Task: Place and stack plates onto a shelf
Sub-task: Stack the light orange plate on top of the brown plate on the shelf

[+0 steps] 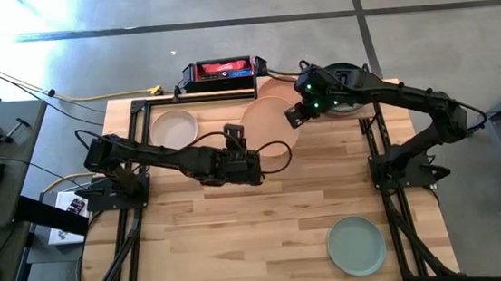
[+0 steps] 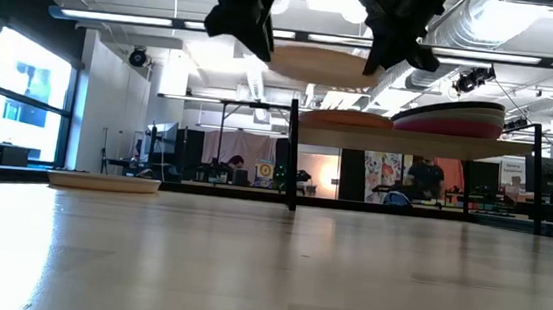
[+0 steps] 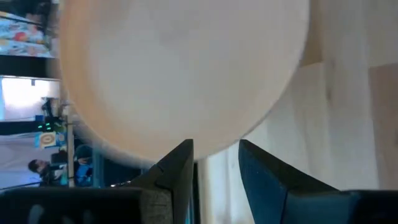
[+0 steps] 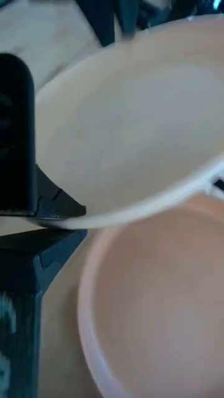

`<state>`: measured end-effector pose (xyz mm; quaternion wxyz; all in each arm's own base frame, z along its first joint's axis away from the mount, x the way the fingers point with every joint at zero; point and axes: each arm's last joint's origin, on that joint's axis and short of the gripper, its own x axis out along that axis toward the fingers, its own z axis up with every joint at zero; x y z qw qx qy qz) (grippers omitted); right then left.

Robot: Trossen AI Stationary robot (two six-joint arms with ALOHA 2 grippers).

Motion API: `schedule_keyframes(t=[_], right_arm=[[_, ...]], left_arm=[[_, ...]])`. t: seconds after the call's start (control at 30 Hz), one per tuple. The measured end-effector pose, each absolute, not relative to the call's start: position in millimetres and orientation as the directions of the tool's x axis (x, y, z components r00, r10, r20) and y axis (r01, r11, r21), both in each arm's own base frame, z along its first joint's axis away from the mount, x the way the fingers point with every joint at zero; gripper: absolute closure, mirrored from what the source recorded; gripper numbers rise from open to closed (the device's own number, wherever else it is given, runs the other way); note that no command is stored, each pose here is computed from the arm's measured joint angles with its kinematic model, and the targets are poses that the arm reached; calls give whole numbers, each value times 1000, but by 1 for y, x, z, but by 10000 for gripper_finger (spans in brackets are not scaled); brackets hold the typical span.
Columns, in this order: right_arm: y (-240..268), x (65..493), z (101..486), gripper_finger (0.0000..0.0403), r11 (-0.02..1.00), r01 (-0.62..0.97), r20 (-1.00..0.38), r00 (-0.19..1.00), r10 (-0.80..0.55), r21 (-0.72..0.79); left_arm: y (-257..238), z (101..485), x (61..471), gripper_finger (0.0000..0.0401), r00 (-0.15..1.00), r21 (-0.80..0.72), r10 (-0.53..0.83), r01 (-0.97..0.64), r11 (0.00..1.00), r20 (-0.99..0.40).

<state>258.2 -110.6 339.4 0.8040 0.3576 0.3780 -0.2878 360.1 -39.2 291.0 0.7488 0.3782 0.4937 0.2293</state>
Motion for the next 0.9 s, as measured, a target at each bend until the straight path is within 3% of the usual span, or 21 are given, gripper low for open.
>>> schedule_keyframes(t=[0.33,0.6,0.9], right_arm=[[-146,242,341,403,520,768,-798,553,-241,375],[-181,219,342,403,417,805,-779,558,-285,423],[-200,200,342,403,347,828,-783,543,-305,439]], left_arm=[[-38,306,350,286,420,773,724,-78,630,-547],[-37,311,344,286,421,711,712,-194,676,-562],[-38,310,344,286,426,680,687,-199,706,-589]])
